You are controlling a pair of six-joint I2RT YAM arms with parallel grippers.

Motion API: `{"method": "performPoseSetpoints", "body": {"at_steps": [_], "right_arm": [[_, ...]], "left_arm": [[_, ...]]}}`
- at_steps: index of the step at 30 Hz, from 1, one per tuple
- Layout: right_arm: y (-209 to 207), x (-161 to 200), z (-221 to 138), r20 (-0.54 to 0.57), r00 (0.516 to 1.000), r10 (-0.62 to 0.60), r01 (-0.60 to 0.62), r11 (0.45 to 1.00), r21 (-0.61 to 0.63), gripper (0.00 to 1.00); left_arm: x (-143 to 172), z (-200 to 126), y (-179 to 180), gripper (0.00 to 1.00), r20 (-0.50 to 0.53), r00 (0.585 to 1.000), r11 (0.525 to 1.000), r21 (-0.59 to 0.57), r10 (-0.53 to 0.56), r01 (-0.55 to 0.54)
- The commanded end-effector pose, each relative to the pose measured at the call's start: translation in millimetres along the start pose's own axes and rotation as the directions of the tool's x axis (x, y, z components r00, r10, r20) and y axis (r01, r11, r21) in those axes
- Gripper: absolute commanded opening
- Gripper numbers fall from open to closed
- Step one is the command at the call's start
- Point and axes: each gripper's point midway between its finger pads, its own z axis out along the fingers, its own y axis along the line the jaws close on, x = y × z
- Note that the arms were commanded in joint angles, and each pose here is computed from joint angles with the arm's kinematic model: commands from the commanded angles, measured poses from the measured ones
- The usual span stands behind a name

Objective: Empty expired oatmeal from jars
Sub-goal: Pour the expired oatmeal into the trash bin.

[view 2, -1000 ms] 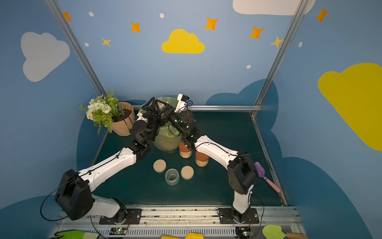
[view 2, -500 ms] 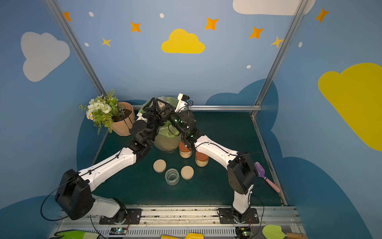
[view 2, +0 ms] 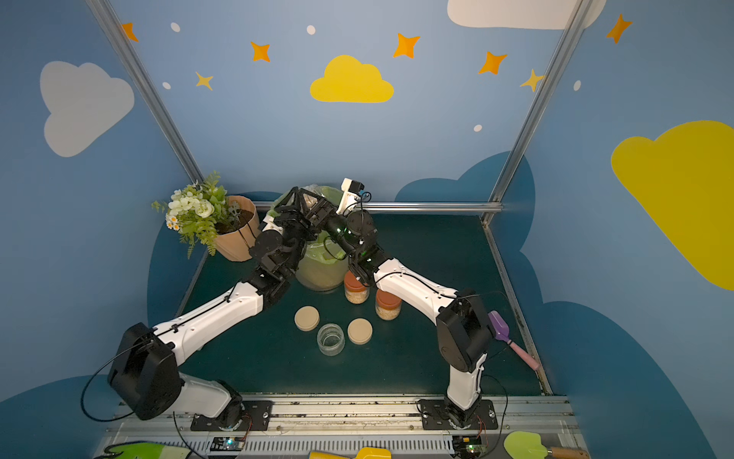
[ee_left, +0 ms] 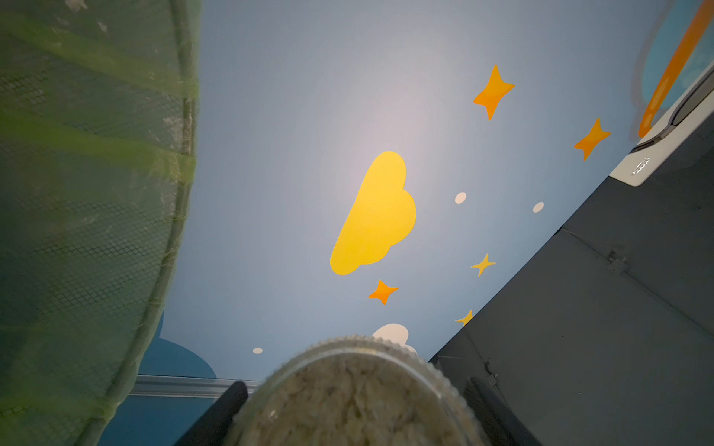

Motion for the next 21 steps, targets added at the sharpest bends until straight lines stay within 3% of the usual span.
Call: {"method": "performPoseSetpoints", "body": {"at_steps": [1, 21], "right_arm": [[21, 15, 5, -0.06, 0.998, -0.025, 0.02, 0.996, -0.081, 0.29], [10, 20, 2, -0.087, 0.995, -0.048, 0.045, 0.998, -0.033, 0.43]], "left_arm": [[11, 4, -9, 0.39, -0.066, 0.998, 0.999, 0.036, 0.018, -0.016], [-3, 7, 3, 0.28, -0.081, 0.996, 0.999, 0.032, 0.026, -0.023]]}}
